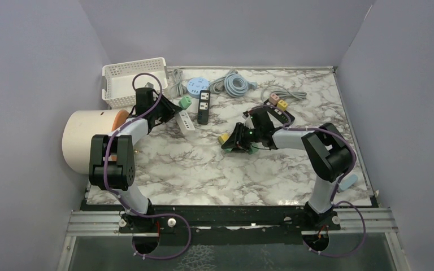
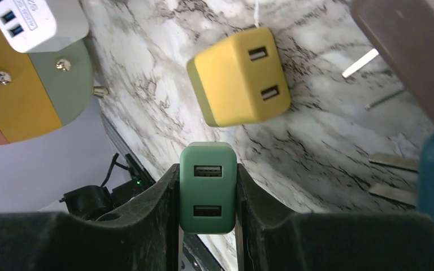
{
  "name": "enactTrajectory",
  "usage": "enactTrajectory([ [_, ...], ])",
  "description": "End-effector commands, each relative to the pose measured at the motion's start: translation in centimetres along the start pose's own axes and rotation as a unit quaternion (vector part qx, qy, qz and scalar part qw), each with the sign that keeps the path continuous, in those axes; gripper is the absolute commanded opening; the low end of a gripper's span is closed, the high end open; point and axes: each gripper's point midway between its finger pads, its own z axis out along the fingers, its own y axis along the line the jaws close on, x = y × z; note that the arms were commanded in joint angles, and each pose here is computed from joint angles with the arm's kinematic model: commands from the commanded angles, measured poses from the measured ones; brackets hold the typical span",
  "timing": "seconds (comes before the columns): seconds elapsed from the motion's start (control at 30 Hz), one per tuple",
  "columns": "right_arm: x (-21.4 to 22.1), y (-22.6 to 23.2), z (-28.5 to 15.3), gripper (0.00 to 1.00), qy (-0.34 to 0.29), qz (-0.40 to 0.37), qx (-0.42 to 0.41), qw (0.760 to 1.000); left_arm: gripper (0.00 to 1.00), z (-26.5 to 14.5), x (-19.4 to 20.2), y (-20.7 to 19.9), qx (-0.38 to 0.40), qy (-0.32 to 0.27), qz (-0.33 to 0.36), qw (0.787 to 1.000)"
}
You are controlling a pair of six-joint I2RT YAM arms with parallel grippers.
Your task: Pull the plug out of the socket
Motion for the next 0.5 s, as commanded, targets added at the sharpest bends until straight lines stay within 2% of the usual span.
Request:
enactTrajectory([
  [0.0, 0.4, -1.0, -0.6, 0.25, -0.013, 0.020, 0.019, 1.000, 0.00, -1.1, -2.1, -3.2, 0.051, -0.027, 0.019, 0.998],
  [0.23, -0.1, -1.5, 1.1, 0.26, 0.000, 0.033, 0.007, 0.999, 0.00, -1.3, -2.3, -3.3, 0.051, -0.029, 0.023, 0.998],
  [0.33, -0.4, -1.4, 1.7, 0.36, 0.005, 0.031, 0.003, 0.999, 0.00, -1.4, -2.2, -3.3, 0.051, -0.028, 0.022, 0.998],
  [0.47, -0.7, -1.4, 1.8, 0.57, 0.001, 0.035, 0.007, 0.999, 0.00, -1.4, -2.2, -3.4, 0.052, -0.027, 0.024, 0.998],
])
